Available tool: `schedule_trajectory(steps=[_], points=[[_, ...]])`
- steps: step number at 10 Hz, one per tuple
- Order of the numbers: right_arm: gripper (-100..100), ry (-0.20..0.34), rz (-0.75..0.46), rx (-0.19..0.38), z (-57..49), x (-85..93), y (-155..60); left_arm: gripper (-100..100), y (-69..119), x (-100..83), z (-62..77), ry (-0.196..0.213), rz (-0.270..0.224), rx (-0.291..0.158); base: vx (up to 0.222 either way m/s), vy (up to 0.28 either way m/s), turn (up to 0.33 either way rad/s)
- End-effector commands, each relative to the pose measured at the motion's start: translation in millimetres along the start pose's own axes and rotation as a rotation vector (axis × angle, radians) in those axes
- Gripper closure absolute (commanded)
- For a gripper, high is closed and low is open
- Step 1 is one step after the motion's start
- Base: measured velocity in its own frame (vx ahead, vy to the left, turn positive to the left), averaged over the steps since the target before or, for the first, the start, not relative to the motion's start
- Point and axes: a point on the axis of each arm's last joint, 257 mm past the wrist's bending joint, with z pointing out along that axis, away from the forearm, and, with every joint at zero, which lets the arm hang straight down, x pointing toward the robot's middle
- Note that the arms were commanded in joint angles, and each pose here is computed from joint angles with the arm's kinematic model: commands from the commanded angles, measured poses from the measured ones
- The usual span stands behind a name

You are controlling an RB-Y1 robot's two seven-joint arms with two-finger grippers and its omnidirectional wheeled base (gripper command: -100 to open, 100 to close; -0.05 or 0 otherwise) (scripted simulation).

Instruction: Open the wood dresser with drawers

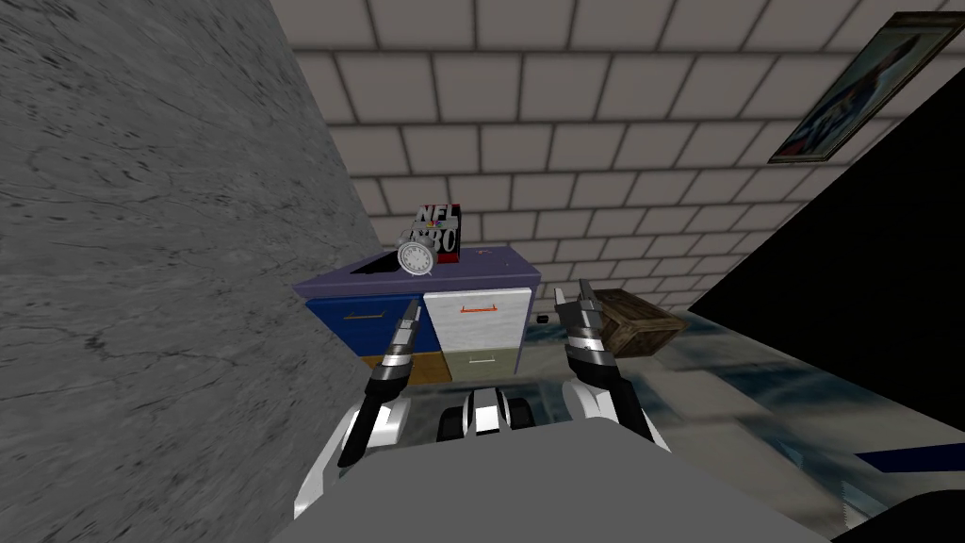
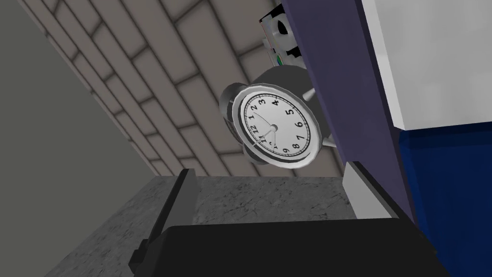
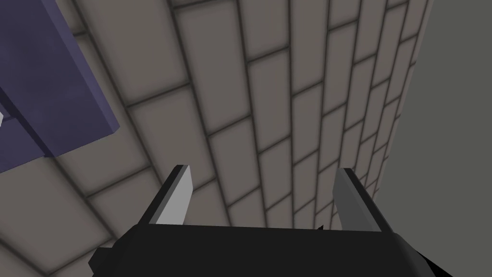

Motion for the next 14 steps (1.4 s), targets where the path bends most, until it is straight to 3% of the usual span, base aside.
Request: schedule_trajectory(steps=[1, 10, 14], points=[[0, 0.0, 0.0, 0.0, 0.0, 0.0, 0, -100, 23.1, 8.1, -6.3, 0.015, 0.002, -0.05, 0.0, -0.061, -0.02], [0, 0.0, 0.0, 0.0, 0.0, 0.0, 0, -100, 104.9, 43.3, -31.3, 0.071, 0.002, -0.248, 0.002, -0.08, -0.019], [0, 0.0, 0.0, 0.0, 0.0, 0.0, 0, -100, 127.7, 64.5, -39.4, 0.052, -0.046, -0.323, -0.003, -0.072, -0.015]])
